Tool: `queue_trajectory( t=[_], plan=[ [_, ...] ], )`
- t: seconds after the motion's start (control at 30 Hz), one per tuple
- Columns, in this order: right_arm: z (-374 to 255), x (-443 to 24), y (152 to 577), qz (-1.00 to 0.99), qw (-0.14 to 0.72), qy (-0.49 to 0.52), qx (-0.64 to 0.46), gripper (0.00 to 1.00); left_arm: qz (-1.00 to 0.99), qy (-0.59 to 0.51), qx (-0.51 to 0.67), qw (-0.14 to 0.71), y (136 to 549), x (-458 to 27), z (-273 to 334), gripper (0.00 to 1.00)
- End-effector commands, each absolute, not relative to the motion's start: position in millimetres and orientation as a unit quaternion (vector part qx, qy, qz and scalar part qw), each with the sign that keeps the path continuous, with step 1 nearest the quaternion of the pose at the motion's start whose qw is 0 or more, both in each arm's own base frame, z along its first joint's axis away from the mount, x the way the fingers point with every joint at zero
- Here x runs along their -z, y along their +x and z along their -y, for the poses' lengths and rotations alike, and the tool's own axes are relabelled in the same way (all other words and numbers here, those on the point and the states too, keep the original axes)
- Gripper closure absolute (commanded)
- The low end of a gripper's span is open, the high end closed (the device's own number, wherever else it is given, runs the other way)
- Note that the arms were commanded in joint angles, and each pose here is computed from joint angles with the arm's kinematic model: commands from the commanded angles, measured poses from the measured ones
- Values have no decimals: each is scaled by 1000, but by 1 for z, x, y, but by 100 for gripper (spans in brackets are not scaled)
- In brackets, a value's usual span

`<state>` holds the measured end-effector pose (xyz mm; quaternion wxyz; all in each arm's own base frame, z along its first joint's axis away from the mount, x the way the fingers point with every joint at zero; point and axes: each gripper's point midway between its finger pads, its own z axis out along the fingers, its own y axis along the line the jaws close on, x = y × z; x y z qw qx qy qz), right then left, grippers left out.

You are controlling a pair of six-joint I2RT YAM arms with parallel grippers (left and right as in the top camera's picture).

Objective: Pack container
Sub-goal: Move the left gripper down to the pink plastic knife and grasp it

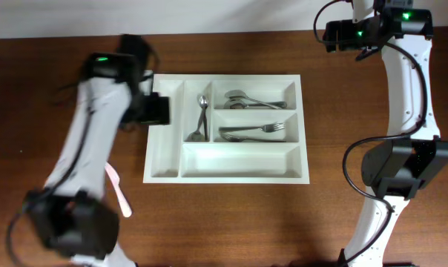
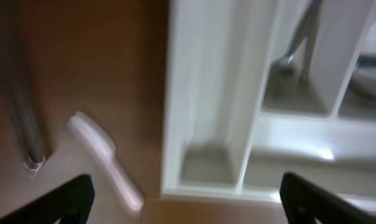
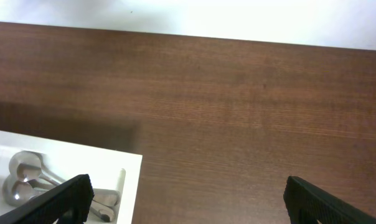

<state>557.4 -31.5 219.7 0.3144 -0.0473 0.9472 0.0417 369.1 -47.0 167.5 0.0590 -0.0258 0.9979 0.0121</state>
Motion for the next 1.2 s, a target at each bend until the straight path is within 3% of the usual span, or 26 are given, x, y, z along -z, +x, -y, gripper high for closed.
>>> queue_trajectory(
  t=[0.0, 0.2, 0.5, 0.63, 0.9, 1.17],
  plan=[
    [30, -224, 558, -946, 320, -43, -42, 1, -991, -76, -17, 108, 334, -231, 14, 0],
    [30, -224, 558, -946, 320, -43, -42, 1, -979, -160, -12, 125, 298, -238, -7, 0],
    [30, -224, 558, -946, 320, -43, -42, 1, -965, -247, -18, 87, 243, -128, -27, 1],
    [30, -224, 558, -946, 320, -43, -43, 1, -952, -294, -21, 78, 238, -89, -46, 0],
    [30, -224, 558, -946, 320, -43, -42, 1, -934, -351, -12, 68, 257, -46, -76, 9],
    [30, -224, 558, -946, 320, -43, -42, 1, -935, -352, 40, 30, 281, 13, -65, 9]
  ],
)
